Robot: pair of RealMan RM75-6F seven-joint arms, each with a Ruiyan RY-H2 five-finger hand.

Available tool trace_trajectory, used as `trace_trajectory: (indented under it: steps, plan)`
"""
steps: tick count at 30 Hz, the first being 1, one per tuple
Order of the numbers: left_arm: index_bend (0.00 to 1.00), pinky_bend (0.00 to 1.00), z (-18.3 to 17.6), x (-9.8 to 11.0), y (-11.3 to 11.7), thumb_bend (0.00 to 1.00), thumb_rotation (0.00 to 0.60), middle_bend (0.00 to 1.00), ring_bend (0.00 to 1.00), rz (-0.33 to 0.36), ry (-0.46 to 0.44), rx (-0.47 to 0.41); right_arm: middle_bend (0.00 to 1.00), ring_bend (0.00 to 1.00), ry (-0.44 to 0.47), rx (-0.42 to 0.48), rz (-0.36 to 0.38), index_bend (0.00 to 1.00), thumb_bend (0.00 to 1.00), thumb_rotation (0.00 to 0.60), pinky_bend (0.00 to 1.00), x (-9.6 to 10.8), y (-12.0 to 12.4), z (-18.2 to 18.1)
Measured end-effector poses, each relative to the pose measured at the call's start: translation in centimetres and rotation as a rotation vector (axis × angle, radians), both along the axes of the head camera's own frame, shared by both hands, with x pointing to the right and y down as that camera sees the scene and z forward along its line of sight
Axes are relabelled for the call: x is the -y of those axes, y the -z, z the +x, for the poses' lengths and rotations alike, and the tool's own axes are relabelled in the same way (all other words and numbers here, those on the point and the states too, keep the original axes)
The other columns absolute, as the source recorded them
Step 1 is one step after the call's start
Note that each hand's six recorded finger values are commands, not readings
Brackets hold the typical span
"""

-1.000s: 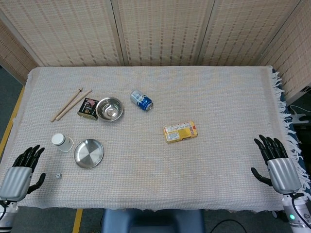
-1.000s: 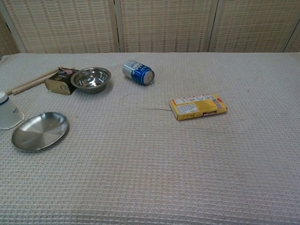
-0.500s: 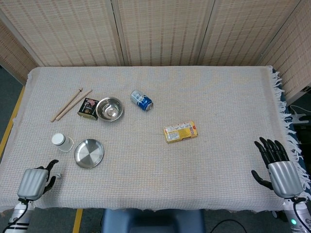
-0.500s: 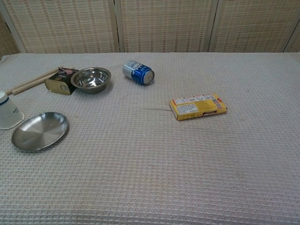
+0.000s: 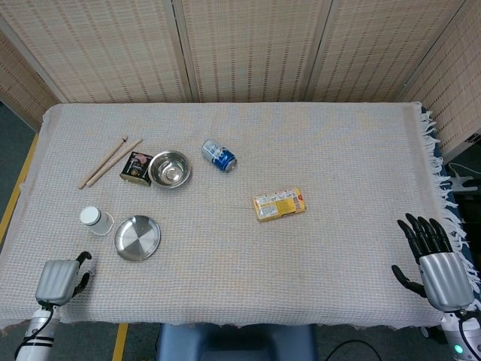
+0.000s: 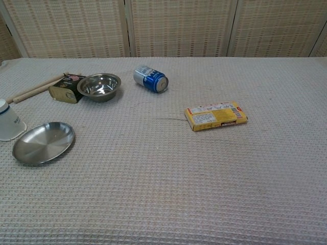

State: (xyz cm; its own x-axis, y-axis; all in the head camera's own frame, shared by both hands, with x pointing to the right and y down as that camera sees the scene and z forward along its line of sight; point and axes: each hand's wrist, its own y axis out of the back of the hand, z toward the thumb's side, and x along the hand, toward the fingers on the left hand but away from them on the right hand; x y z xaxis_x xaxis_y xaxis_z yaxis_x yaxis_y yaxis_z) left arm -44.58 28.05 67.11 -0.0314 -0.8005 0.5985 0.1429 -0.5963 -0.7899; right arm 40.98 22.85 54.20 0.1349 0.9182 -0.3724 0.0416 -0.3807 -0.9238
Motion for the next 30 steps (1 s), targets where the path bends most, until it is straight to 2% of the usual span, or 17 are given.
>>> trace_trajectory:
  steps: [7,18,30]
  plan:
    - [0.39,0.87,-0.7,-0.6,-0.8,0.37,0.6,0.88,0.78,-0.023,0.023,0.013,0.0,0.0,-0.002,-0.008,-0.011,0.0,0.17,0.559,0.0,0.0,-0.2,0.0]
    - [0.39,0.88,0.0,-1.1,-1.5,0.36,0.6,0.88,0.78,-0.036,-0.005,0.0,0.0,0.0,-0.007,-0.015,-0.023,0.0,0.17,0.558,0.0,0.0,-0.5,0.1]
    - [0.46,0.88,-0.1,-1.0,-2.3,0.36,0.6,0.89,0.78,-0.021,-0.016,0.033,0.0,0.0,-0.011,-0.021,-0.032,0.0,0.17,0.56,0.0,0.0,-0.6,0.2]
